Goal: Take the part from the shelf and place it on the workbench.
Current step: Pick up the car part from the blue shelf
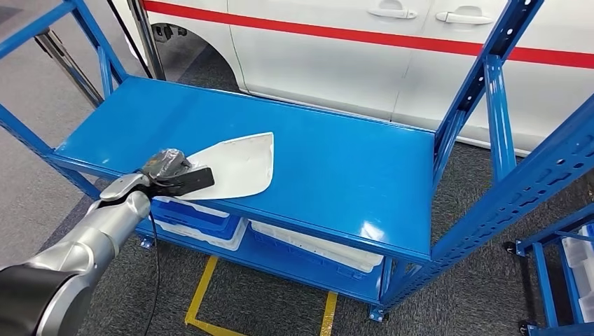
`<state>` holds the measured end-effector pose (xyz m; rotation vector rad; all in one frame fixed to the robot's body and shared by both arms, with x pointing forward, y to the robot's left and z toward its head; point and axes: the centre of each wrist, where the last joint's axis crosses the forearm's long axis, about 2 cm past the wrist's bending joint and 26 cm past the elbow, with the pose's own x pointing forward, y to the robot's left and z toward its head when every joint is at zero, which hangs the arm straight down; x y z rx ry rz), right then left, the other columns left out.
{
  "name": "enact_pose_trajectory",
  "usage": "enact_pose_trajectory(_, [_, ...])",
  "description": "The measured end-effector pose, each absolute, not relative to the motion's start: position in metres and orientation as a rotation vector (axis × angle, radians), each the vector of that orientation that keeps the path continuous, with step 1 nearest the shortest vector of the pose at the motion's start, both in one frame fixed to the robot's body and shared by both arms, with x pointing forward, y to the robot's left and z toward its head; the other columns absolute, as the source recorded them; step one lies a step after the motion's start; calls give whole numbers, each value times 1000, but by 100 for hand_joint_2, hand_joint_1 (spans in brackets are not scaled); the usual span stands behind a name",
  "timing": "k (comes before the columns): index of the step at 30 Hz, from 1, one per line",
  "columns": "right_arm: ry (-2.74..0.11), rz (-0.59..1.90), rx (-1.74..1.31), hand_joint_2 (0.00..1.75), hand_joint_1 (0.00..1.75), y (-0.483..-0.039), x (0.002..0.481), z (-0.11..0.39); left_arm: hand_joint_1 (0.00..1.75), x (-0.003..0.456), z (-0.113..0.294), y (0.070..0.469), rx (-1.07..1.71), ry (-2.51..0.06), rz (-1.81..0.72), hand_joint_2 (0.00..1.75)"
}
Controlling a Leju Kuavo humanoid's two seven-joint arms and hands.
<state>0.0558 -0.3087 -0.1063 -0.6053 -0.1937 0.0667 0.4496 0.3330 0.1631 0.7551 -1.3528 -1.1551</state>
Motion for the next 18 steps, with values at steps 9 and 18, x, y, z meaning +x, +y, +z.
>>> enact_pose_trajectory(9, [-195,78,-600,175,0,-304,57,-106,175,458,182,323,923,-1499,-990,175])
enact_pose_trajectory(18, [-196,82,-598,175,0,-303,58,-106,175,460,186,320,939,-1553,-913,175])
